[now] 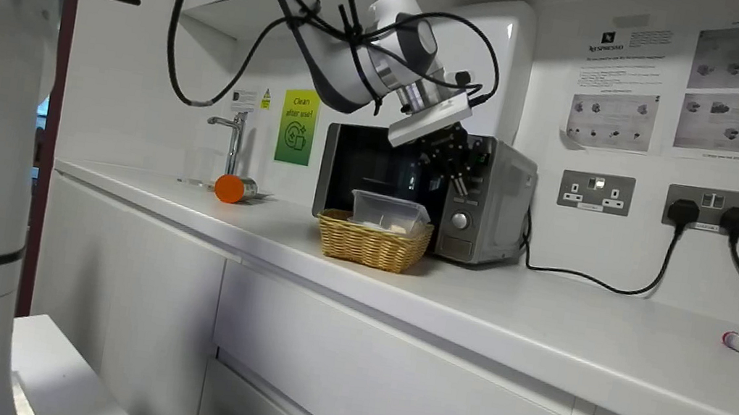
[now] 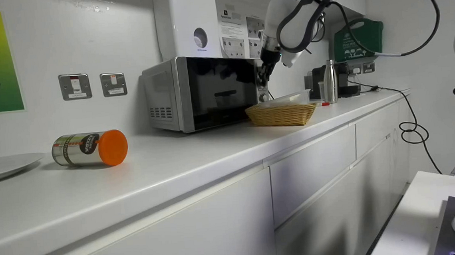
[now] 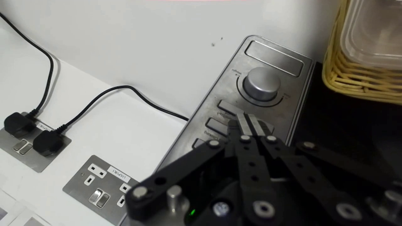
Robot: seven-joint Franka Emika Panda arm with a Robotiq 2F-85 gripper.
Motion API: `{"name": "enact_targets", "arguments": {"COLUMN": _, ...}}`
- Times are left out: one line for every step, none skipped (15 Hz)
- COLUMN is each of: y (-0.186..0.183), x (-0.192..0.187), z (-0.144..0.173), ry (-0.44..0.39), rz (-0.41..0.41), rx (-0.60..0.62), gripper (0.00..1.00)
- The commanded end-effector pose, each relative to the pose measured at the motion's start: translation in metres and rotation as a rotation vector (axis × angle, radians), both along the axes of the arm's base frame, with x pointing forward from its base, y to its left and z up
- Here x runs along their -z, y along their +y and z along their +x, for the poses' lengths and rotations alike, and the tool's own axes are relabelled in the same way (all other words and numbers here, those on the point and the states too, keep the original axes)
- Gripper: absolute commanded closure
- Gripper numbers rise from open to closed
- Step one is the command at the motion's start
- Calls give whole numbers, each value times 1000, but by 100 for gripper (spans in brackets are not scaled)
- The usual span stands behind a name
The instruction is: Turn on the microwave
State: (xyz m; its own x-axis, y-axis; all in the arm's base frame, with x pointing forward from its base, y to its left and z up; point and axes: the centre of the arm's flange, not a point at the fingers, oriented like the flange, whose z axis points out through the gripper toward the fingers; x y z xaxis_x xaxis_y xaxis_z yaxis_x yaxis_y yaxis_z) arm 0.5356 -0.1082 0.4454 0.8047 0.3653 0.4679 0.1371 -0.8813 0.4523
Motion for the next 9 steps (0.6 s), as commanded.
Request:
{"name": "enact_targets", "arguments": {"y": 9, "x": -19, "z": 6, "ry": -65, "rz": 47, "rx": -2, "gripper": 100}}
{"name": "enact_targets", "arguments": {"y": 9, "x": -19, "z": 6, "ry": -67, "rz": 61, "rx": 6, "gripper": 100}}
{"name": "enact_targets", "arguments": {"y": 9, "x": -18, "z": 6, "ry": -64, "rz": 86, "rx": 15, "gripper": 100}}
{"name": "enact_targets", "arguments": {"y": 9, "x": -18, "z": 6, "ry": -62, "rz": 120, "rx": 27, "gripper": 100}}
{"name": "enact_targets", "arguments": {"y": 9, "x": -18, "z": 5, "ry": -61, "rz": 156, "rx": 39, "gripper": 100}}
{"name": "enact_targets", "arguments": {"y": 10, "x": -18, "z": 6, "ry": -61, "rz": 200, "rx": 51, "gripper": 100}}
{"name": "enact_targets", "arguments": {"y": 11, "x": -17, "z": 6, "ry": -66, "rz": 231, "rx": 62, "gripper": 100}}
{"name": "enact_targets", "arguments": {"y": 12, "x": -18, "z": 6, "ry": -72, "rz": 257, "rx": 68, "gripper": 100}}
{"name": "enact_targets", "arguments": {"y": 14, "x": -18, "z": 7, "ry": -79, "rz": 274, "rx": 72, "gripper": 100}}
